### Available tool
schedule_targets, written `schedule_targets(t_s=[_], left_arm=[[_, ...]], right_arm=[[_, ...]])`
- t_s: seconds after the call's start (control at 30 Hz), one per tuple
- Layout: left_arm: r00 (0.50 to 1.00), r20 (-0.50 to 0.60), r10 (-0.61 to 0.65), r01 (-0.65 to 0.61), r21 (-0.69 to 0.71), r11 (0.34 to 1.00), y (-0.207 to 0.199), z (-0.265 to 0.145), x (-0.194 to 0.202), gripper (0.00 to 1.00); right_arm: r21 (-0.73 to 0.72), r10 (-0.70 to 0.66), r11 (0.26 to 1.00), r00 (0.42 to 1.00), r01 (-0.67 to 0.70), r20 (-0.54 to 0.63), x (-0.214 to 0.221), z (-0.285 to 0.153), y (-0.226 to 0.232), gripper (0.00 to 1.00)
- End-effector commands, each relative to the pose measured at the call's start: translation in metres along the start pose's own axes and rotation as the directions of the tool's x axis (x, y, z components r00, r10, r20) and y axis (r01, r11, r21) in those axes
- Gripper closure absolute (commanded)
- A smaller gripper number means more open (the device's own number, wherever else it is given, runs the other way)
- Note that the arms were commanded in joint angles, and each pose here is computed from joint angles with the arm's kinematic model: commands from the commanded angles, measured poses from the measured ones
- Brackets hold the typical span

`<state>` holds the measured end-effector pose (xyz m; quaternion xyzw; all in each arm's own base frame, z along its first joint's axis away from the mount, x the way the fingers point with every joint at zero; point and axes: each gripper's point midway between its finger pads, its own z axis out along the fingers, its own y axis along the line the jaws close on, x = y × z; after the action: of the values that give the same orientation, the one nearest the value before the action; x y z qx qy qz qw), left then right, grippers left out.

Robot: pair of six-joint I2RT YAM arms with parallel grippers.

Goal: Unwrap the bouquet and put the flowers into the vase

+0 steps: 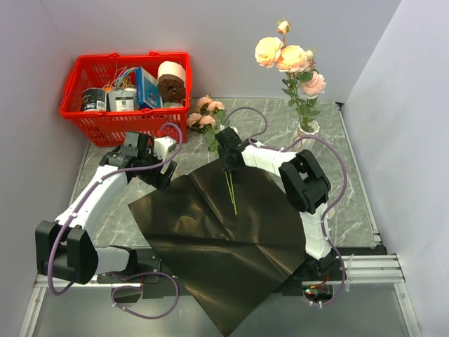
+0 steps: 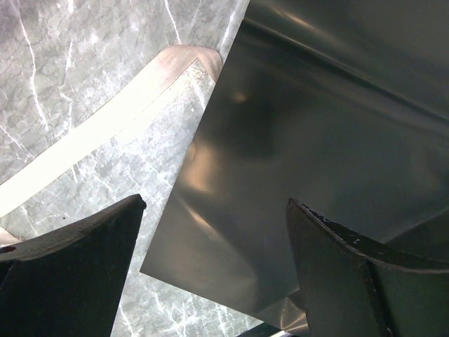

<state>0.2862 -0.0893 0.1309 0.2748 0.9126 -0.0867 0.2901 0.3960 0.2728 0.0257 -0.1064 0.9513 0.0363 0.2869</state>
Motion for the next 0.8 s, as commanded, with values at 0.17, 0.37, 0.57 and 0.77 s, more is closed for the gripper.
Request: schedule_targets(t_s=[0.17, 0.37, 0.57, 0.77], left_arm=[[1.0, 0.016, 0.014, -0.013, -0.012, 1.0, 0.006, 0.001, -0.006, 0.11], [1.0, 0.011, 0.017, -0.017, -0.016, 1.0, 0.007, 0.003, -0.004, 0.11], [1.0, 0.008, 0.02, -0.02, -0.02, 1.0, 0.007, 0.002, -0.001, 0.11], [1.0, 0.008, 0.021, -0.02, -0.02, 1.0, 0.007, 0.001, -0.001, 0.11]], right_arm=[[-0.016, 0.02, 1.0, 1.0, -0.02, 0.007, -0.017, 0.01, 0.002, 0.54], [-0.012, 0.045, 0.999, 0.999, -0.045, 0.028, -0.028, 0.01, -0.003, 0.58], [-0.053, 0.045, 0.998, 0.996, -0.041, 0.081, -0.044, -0.006, 0.001, 0.55], [-0.076, 0.032, 0.997, 0.992, -0.023, 0.119, -0.055, -0.019, 0.003, 0.53]])
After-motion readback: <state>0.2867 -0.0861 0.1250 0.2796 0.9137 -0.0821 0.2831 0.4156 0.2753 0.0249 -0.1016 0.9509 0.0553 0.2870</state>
